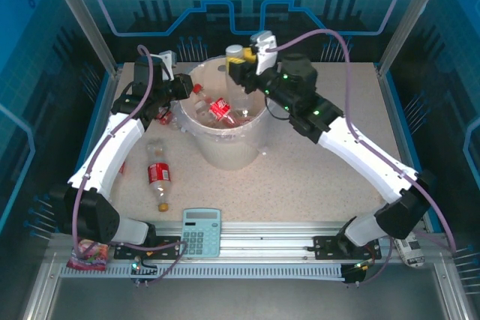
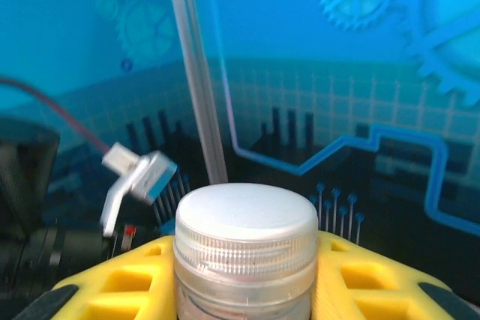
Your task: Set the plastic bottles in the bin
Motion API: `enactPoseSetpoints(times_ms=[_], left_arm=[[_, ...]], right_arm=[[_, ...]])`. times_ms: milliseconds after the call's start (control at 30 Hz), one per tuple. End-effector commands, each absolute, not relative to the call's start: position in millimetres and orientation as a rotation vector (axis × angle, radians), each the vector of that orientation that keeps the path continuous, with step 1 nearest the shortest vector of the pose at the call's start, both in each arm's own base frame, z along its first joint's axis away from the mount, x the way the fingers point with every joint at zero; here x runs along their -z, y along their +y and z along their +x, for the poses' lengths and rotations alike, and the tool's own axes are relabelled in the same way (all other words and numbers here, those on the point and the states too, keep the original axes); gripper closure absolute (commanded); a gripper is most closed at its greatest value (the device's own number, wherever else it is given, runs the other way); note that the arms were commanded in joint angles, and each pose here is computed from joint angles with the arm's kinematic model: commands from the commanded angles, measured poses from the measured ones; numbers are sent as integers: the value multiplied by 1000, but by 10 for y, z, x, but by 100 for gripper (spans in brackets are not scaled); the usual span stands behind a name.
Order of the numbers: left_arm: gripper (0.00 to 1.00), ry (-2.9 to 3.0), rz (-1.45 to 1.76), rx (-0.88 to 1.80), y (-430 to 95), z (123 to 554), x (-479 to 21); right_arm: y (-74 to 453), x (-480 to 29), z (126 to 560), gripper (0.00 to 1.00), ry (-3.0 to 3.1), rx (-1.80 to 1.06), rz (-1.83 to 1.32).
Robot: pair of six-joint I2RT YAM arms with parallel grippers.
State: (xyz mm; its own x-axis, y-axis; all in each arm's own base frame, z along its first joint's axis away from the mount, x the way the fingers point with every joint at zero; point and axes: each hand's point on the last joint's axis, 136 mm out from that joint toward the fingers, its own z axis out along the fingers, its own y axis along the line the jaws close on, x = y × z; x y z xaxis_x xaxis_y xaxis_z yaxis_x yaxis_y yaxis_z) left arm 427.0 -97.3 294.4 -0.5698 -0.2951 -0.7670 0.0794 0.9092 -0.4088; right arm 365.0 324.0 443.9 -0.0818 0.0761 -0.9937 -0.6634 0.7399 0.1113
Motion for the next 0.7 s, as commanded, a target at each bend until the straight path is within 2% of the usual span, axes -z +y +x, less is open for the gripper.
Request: enactPoseSetpoints(times_ms=[0, 500, 667], left_arm=[[80, 2233, -97, 543, -1146, 4125, -2664], [80, 2237, -96, 538, -1143, 4125, -2653], [80, 2237, -93, 536, -1140, 4130, -2650]], right_arm=[[3406, -4346, 3646, 71, 1565, -668, -555], [3871, -3167, 3967, 67, 1831, -621, -691], [3963, -2887, 4029, 59, 1898, -614, -728]])
